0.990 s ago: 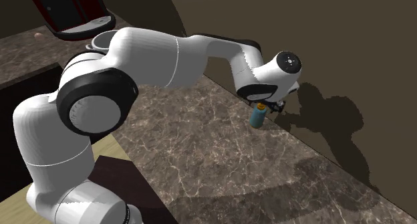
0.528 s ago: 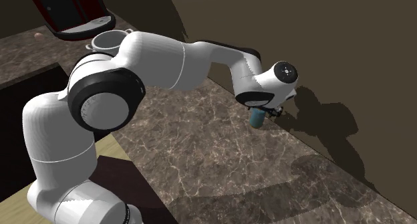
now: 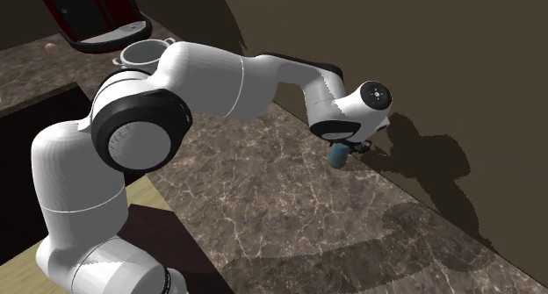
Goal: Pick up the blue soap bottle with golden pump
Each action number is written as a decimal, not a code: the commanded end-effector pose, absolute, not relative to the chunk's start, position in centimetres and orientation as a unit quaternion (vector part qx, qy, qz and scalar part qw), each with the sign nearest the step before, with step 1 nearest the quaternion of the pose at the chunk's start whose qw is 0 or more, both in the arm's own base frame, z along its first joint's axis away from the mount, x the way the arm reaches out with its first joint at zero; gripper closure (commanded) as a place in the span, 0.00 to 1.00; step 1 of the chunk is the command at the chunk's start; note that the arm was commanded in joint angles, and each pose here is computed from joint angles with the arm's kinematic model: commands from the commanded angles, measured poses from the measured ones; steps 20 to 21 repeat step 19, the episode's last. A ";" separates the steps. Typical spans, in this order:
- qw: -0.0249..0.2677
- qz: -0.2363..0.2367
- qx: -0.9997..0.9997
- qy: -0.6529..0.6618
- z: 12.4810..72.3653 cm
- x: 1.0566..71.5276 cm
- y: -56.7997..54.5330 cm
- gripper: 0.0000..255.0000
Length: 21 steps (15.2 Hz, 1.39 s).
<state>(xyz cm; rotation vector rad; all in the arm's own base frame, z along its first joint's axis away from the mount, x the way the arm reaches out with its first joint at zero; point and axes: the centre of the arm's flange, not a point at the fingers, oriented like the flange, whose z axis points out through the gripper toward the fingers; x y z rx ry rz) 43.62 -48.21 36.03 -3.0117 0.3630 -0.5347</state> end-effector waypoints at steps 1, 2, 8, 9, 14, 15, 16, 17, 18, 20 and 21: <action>0.032 -0.172 -0.978 0.118 35.8 43.6 -48.2 1.00; 0.032 -0.172 -0.978 0.118 35.9 43.5 -48.0 1.00; 0.032 -0.172 -0.978 0.118 39.1 43.5 -48.0 1.00; 0.032 -0.172 -0.978 0.118 39.6 43.5 -48.0 1.00; 0.032 -0.172 -0.978 0.118 42.3 43.5 -48.0 1.00; 0.032 -0.172 -0.978 0.118 42.8 43.5 -48.0 1.00; 0.032 -0.172 -0.978 0.118 43.3 43.5 -48.0 1.00; 0.032 -0.172 -0.978 0.118 43.8 43.5 -48.0 1.00; 0.032 -0.172 -0.978 0.118 43.9 43.5 -48.0 1.00; 0.032 -0.172 -0.978 0.118 43.9 43.5 -48.0 1.00; 0.032 -0.172 -0.978 0.118 43.9 43.5 -48.0 1.00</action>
